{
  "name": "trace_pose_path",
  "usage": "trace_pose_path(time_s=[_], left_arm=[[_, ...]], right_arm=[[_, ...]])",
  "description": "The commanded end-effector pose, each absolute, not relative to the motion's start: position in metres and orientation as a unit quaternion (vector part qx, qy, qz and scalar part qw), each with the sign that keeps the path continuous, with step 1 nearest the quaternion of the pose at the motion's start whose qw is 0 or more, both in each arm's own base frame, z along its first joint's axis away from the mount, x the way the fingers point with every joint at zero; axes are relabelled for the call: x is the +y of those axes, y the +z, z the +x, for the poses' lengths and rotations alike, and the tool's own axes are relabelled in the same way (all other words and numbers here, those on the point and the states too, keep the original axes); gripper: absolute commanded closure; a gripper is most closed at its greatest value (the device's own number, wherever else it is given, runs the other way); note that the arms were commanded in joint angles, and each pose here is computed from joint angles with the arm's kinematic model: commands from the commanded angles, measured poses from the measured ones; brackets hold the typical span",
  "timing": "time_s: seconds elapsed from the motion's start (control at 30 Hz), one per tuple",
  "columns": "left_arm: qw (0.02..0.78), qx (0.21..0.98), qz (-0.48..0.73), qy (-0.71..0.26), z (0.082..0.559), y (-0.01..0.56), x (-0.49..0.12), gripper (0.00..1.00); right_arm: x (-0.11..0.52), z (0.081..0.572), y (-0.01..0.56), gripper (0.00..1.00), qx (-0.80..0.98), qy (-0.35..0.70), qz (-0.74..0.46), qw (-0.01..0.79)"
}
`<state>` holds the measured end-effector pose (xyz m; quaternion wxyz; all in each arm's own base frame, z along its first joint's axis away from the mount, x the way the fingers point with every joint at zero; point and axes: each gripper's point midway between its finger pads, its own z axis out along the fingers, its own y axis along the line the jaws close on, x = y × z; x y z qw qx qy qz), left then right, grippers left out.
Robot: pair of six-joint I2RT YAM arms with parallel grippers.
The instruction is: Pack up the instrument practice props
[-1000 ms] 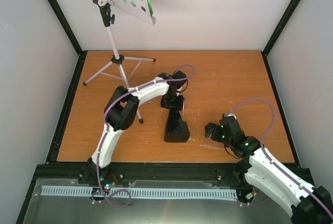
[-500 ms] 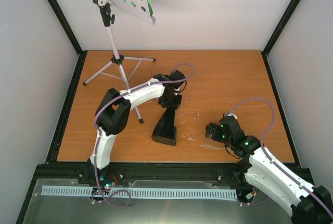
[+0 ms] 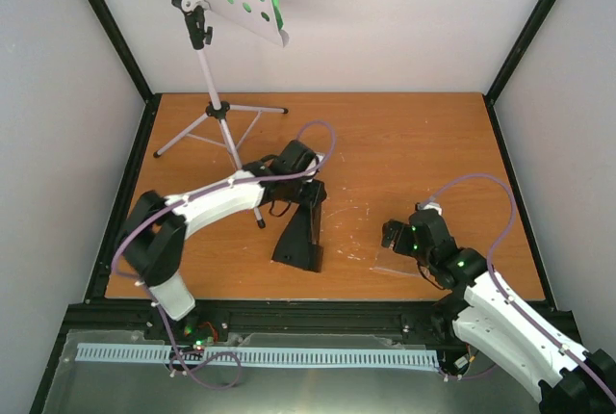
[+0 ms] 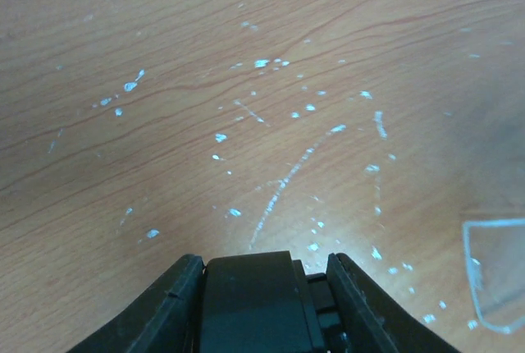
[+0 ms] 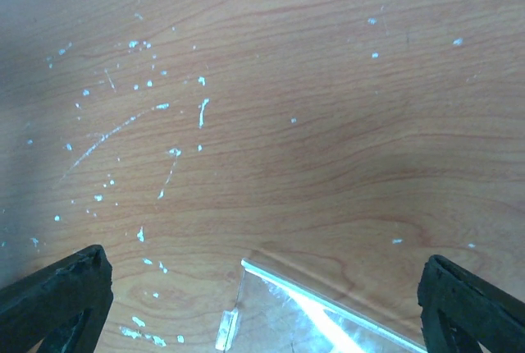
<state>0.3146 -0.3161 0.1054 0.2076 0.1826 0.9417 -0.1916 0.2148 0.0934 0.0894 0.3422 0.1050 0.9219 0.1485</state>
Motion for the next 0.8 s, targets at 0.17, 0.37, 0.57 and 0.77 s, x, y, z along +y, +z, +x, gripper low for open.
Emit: trace_pose_path(time_s=[0.17,0.37,0.57,0.77], left_arm=[[0.446,0.782,0.292,-0.324,0.303,0.228,-0.336,0.69],[0.501,0.712,0.342,-0.352,0.284,0.248,-0.338,0.69],[0.539,0.667,0.365,-0.362,0.259,0.257,-0.326,0.70],[0.586,0.620,0.378,-0.360,0.250,0.276,-0.321,0.70]], right_arm=[[0.085,0.222,0.108,0.00,0.907,0.134,0.098,0.386],[0.091,0.227,0.120,0.00,0.901,0.149,0.094,0.396],[0.097,0.230,0.122,0.00,0.894,0.171,0.100,0.401],[0.097,0.234,0.119,0.00,0.892,0.169,0.106,0.406]])
